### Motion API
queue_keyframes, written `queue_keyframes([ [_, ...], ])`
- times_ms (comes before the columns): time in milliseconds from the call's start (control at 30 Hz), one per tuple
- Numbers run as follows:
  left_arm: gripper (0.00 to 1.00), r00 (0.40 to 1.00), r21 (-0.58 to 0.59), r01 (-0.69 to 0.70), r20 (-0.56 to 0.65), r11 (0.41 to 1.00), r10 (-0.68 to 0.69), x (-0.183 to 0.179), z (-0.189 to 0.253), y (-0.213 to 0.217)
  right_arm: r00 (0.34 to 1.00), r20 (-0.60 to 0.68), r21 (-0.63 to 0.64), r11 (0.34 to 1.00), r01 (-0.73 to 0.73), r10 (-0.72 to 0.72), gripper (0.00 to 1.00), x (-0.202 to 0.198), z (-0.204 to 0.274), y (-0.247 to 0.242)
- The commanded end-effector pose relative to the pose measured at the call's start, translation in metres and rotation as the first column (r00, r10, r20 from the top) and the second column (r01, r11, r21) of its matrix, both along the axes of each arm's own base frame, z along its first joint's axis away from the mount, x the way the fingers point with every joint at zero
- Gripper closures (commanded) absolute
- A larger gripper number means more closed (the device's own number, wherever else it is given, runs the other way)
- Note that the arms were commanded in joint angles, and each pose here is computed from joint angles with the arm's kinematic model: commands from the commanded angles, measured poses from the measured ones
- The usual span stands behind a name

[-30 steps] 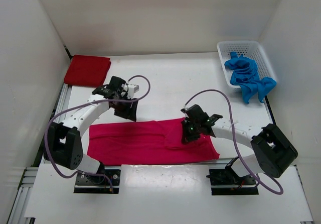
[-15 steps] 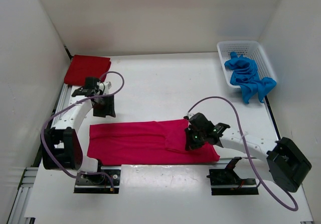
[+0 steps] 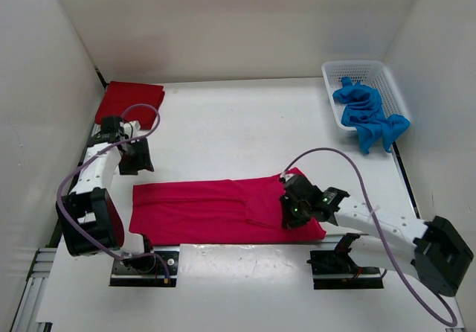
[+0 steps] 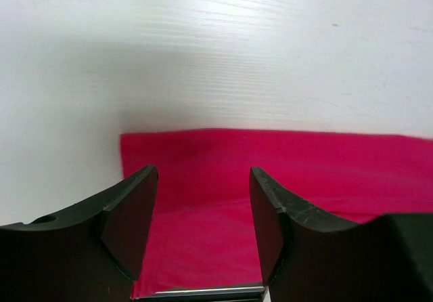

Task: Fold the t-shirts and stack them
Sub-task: Fold the other side of the tshirt into a rectangle

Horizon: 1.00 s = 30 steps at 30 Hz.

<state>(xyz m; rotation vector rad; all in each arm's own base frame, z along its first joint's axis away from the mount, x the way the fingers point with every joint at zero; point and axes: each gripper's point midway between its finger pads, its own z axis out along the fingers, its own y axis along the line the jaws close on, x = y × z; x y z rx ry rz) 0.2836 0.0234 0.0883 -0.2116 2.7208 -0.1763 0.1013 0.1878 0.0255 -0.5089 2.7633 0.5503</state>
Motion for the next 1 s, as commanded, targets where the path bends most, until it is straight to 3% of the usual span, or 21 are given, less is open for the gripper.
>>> queue_keyframes([
  [0, 0.32, 0.995, 0.04, -0.054, 0.088, 0.998, 0.05, 0.007, 0.023, 0.019, 0.985, 0.162, -0.021, 0.997, 0.068, -0.063, 0.76, 0.03, 0.045, -0.011],
  [100, 0.31, 0.996, 0.076, -0.082, 0.029, 0.994, 0.08, -0.006, 0.006, 0.028, 0.955, 0.255, -0.008, 0.988, 0.156, -0.149, 0.48, 0.064, 0.073, -0.022],
  [300, 0.31, 0.991, 0.091, -0.117, -0.049, 0.989, 0.122, -0.015, -0.019, 0.04, 0.93, 0.154, -0.017, 0.94, 0.341, -0.335, 0.45, 0.129, 0.067, -0.044],
  [467, 0.3, 0.99, 0.071, -0.119, -0.065, 0.99, 0.124, -0.018, -0.027, 0.038, 0.913, 0.056, -0.044, 0.912, 0.408, -0.405, 0.32, 0.166, 0.037, -0.053],
  [667, 0.32, 0.989, 0.044, -0.11, -0.098, 0.993, 0.114, -0.029, -0.039, 0.031, 0.919, 0.041, -0.009, 0.92, 0.392, -0.391, 0.32, 0.189, 0.028, -0.041],
  [800, 0.39, 0.987, 0.03, -0.106, -0.117, 0.994, 0.109, -0.031, -0.046, 0.028, 0.903, 0.05, 0.052, 0.904, 0.425, -0.428, 0.38, 0.205, 0.034, -0.04],
  [967, 0.42, 0.983, 0.024, -0.105, -0.151, 0.994, 0.108, -0.029, -0.056, 0.029, 0.897, 0.008, 0.019, 0.897, 0.443, -0.443, 0.52, 0.212, 0.018, -0.04],
])
